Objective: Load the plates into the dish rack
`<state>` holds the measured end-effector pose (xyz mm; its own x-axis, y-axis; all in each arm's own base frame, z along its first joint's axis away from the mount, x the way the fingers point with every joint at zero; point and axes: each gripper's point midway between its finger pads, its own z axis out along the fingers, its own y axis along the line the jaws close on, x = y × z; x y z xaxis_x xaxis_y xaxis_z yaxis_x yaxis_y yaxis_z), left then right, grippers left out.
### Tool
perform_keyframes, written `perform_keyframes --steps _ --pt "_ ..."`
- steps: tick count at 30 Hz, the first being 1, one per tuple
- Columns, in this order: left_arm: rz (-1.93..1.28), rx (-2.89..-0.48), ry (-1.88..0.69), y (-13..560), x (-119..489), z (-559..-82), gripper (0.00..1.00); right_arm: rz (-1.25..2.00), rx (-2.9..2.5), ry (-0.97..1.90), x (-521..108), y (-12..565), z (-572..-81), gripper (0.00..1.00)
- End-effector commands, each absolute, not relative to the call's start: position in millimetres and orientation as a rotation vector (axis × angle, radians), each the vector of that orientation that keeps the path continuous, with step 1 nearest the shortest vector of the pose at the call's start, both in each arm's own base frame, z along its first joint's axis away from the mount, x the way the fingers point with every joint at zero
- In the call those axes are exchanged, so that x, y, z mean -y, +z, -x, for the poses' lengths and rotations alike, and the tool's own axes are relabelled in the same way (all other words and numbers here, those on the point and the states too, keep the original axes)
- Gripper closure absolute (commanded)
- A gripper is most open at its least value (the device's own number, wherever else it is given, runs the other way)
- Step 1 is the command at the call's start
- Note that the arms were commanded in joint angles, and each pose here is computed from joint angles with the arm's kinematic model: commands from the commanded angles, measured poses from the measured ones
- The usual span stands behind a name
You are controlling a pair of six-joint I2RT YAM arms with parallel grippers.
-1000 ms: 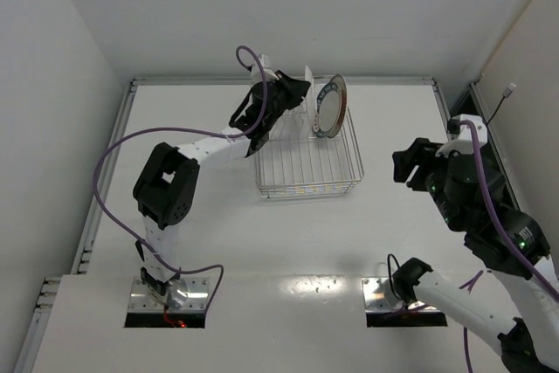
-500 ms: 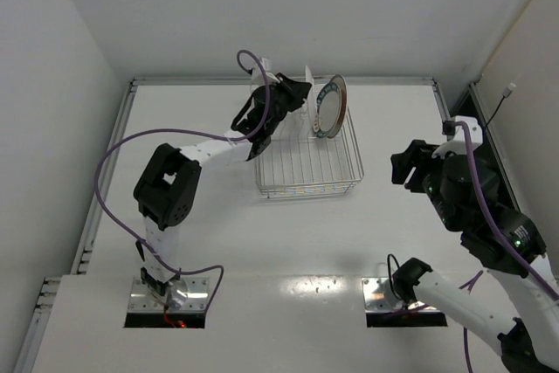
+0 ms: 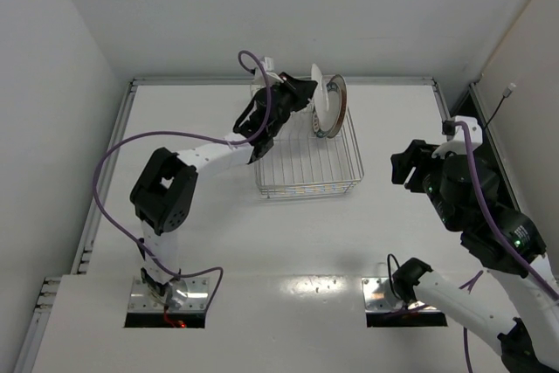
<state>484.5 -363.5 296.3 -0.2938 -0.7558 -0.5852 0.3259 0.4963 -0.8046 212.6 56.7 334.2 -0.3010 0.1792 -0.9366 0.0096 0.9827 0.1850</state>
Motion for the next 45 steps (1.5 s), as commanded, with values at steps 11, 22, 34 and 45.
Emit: perform_keyframes --steps 11,22,34,45 --pt "0.404 -1.373 -1.134 358.4 355.9 -465.2 1.0 -0.134 -1.872 0.147 -54.2 331.6 -213.6 0.46" --pt "0.439 -1.399 -1.058 344.8 347.4 -471.4 1.0 -0.134 -1.872 0.147 -56.0 331.8 -216.1 0.46" --pt "0.438 -1.47 -0.989 311.5 347.9 -477.9 1.0 -0.128 -1.887 0.137 -55.6 326.3 -215.6 0.46" --pt "0.323 -1.595 -0.912 280.5 373.3 -495.9 1.0 -0.119 -1.898 0.14 -56.5 324.2 -214.3 0.45"
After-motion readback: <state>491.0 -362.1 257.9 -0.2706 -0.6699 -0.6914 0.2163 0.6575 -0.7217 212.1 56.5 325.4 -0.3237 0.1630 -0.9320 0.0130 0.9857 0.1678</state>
